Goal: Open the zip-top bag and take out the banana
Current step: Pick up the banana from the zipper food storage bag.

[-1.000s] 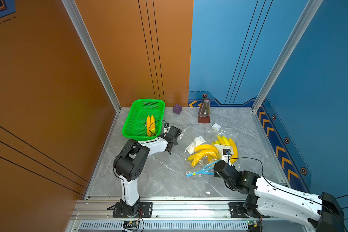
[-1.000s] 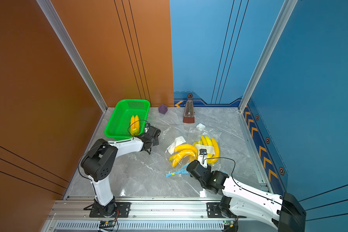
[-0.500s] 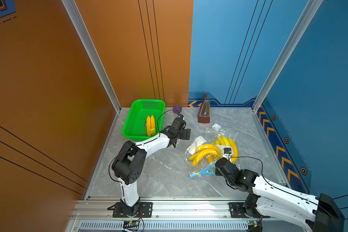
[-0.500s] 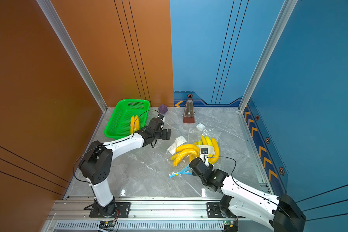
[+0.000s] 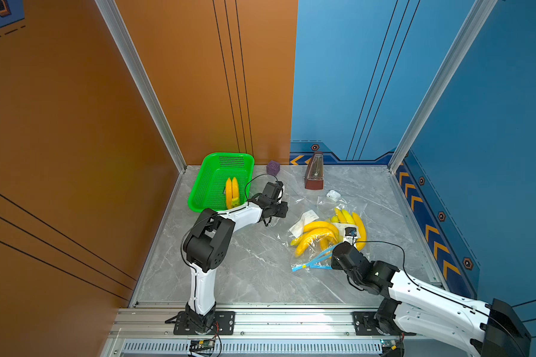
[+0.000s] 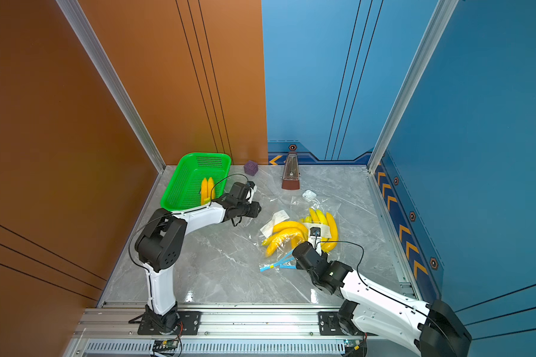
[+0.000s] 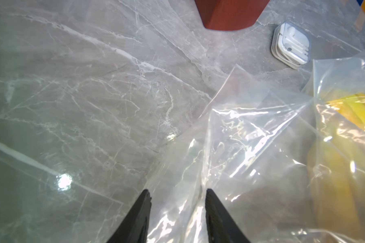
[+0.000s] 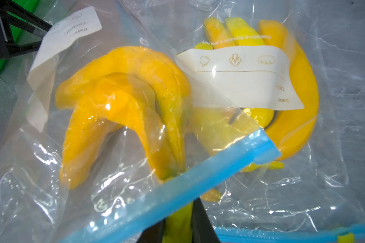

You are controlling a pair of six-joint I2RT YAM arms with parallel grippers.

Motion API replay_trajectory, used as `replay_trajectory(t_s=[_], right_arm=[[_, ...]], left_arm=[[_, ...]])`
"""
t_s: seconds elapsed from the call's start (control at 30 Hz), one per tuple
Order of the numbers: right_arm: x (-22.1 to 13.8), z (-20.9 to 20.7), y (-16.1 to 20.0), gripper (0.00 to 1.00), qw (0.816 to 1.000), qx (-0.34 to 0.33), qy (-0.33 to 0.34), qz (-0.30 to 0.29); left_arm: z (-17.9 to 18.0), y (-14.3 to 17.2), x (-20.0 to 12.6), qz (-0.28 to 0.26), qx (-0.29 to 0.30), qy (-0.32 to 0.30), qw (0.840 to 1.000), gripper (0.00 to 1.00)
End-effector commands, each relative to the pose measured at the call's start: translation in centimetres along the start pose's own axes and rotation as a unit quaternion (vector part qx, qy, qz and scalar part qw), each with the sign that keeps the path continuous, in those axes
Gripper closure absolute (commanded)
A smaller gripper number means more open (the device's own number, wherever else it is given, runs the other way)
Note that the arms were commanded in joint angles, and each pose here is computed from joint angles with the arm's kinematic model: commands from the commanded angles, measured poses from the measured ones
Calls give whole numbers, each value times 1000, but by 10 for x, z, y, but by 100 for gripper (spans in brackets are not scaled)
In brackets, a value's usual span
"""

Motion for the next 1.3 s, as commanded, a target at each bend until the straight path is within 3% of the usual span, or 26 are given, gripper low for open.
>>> replay_trajectory(t_s=[0.0, 0.1, 0.17, 0.5, 1.27], right_arm=[[4, -1, 1, 94, 1000, -10, 5, -2], [3, -1, 1, 94, 1000, -10, 2, -1], [1, -2, 0, 94, 1000, -8, 3, -1], [-9, -9, -5, 96, 999, -3, 37, -4], [-46, -44, -33, 97, 991, 48, 86, -88]], left_arm=[[-1, -3, 1, 0, 1, 2, 1000, 73], [4, -6, -5, -8, -3, -36, 999, 96], [9, -8, -10, -16, -7, -70, 997, 100], [43, -31, -28, -42, -30, -210, 976, 100], [58, -24, -17, -22, -37, -200, 979, 100]])
Point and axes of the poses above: each gripper's point midway between its finger pads, its own x axis out along the fingers, its own z axis along the line the jaws close on, y = z × x, the point moved 10 cm from there along -x, back along the fingers, and after that the axes turned 13 degrees about x, right-handed, at the moved point
